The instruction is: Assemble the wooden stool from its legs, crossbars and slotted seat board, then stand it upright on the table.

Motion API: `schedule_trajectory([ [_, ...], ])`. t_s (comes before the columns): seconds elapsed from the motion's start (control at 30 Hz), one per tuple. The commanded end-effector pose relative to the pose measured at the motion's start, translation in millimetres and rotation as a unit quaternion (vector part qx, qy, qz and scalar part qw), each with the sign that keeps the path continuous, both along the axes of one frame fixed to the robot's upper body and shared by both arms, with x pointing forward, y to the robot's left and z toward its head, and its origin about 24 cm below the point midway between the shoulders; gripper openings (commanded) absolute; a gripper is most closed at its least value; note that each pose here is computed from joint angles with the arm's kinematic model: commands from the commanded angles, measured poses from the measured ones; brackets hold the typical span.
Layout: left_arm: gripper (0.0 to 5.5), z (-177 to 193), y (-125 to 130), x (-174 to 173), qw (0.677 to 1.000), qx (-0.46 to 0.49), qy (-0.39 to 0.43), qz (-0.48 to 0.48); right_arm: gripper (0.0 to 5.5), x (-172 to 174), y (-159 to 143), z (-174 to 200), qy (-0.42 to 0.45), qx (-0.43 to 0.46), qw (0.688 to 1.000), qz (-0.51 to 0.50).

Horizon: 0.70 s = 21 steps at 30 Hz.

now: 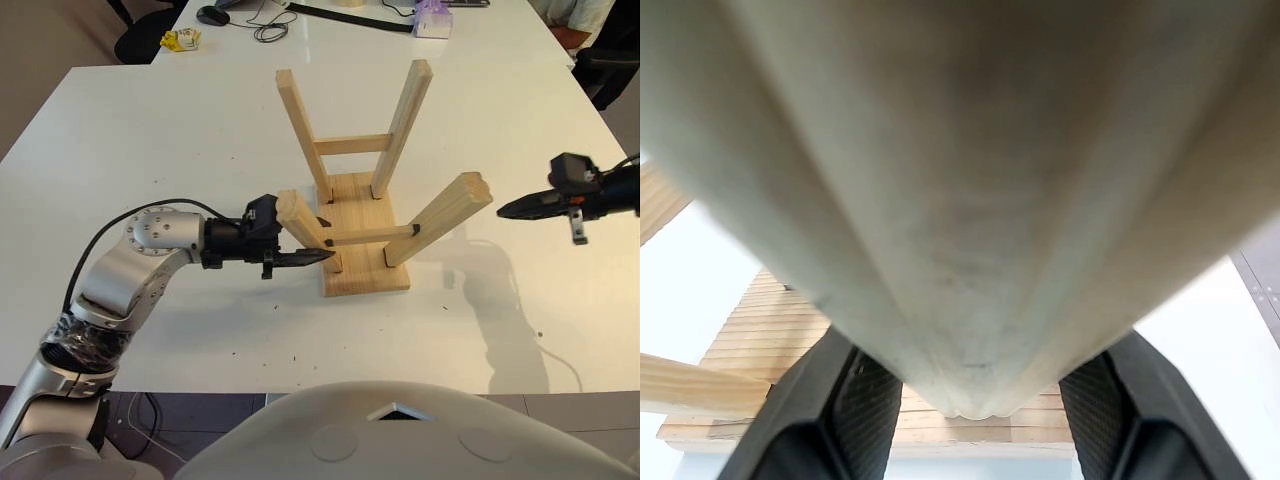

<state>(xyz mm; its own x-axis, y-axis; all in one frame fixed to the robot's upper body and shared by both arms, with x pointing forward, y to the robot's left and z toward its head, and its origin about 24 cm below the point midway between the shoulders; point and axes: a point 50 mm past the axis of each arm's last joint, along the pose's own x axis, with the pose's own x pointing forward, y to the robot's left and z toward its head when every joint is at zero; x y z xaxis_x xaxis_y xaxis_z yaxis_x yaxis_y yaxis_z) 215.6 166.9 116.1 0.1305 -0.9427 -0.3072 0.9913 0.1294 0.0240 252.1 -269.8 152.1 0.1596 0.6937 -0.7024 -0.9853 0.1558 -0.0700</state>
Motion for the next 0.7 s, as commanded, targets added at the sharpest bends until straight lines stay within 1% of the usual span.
schedule_trajectory([
  [0.03,2.07,-51,34,-20,0.980,0.142,0.134,0.031,0.00,-4,14,12,-0.018,0.018,1.000,0.017],
  [0.1,2.07,-53,30,-21,0.979,0.150,0.136,0.014,0.00,-4,24,21,-0.024,0.035,0.998,0.034],
  [0.2,2.07,-56,18,-21,0.976,0.165,0.139,-0.021,0.00,0,52,36,-0.033,0.086,0.993,0.071],
  [0.27,2.07,-56,13,-20,0.974,0.173,0.143,-0.034,0.00,1,68,41,-0.035,0.102,0.989,0.099],
  [0.37,2.07,-56,14,-17,0.968,0.195,0.150,-0.041,0.00,-2,83,43,-0.032,0.120,0.985,0.123],
  [0.5,2.07,-61,20,-13,0.965,0.213,0.153,-0.022,0.00,-6,92,39,-0.023,0.132,0.983,0.126],
  [0.7,2.07,-66,17,-11,0.969,0.196,0.153,0.008,0.00,-10,89,26,-0.022,0.124,0.987,0.098],
])
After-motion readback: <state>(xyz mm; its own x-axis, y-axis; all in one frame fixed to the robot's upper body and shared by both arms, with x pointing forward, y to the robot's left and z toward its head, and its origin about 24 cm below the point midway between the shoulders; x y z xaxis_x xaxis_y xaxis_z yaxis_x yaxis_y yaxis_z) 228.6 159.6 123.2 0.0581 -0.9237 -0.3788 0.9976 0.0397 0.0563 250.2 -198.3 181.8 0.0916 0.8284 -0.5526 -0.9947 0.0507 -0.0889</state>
